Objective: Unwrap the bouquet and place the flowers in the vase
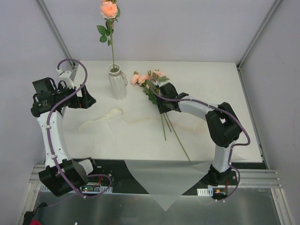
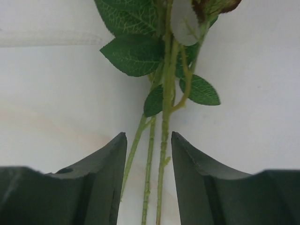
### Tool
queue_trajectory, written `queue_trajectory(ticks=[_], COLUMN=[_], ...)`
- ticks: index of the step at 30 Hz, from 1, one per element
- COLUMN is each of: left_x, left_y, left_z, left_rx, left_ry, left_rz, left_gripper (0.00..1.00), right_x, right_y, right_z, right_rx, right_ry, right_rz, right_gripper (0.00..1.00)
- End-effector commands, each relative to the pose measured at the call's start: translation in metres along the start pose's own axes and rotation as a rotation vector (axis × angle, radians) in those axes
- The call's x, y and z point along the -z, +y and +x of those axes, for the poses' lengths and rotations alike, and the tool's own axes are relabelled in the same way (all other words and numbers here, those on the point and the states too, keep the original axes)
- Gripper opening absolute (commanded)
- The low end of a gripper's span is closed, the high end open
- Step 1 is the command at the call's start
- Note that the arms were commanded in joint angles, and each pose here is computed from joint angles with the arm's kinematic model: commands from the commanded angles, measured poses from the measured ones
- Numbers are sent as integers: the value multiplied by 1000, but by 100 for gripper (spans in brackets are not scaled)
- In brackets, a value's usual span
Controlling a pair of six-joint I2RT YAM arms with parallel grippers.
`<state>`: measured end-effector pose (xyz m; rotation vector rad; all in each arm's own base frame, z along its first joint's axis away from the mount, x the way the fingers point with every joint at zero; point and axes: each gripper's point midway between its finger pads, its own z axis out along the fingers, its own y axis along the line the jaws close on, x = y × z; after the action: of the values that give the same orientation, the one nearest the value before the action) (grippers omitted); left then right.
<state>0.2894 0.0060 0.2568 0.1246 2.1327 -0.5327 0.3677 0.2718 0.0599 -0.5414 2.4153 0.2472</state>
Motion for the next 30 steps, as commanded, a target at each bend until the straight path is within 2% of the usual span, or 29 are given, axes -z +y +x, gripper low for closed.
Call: queue_trajectory(ticks=[1, 9, 20, 23, 27, 30], left_x=[3, 3, 1, 1, 0, 1], left_y=[-5, -3, -3, -3, -3, -3], left_z=[2, 7, 7, 7, 7, 7], left_rx=[-17, -20, -9, -9, -4, -6], left_ry=[-4, 3, 8, 8, 9, 7], left_rz=[14, 6, 15, 15, 18, 14], left_gripper=[99, 99, 99, 99, 99, 99], right_x=[-4, -4, -15, -20, -26, -30], right_y=[8, -8, -24, -23, -22, -19], right_z=[2, -6, 1, 4, 5, 4], right_rx=[20, 23, 19, 19, 15, 4], right_ry=[74, 87, 118, 127, 131, 130], right_rz=[-35, 17, 34, 31, 30, 15], right_gripper=[48, 48, 40, 36, 24, 23])
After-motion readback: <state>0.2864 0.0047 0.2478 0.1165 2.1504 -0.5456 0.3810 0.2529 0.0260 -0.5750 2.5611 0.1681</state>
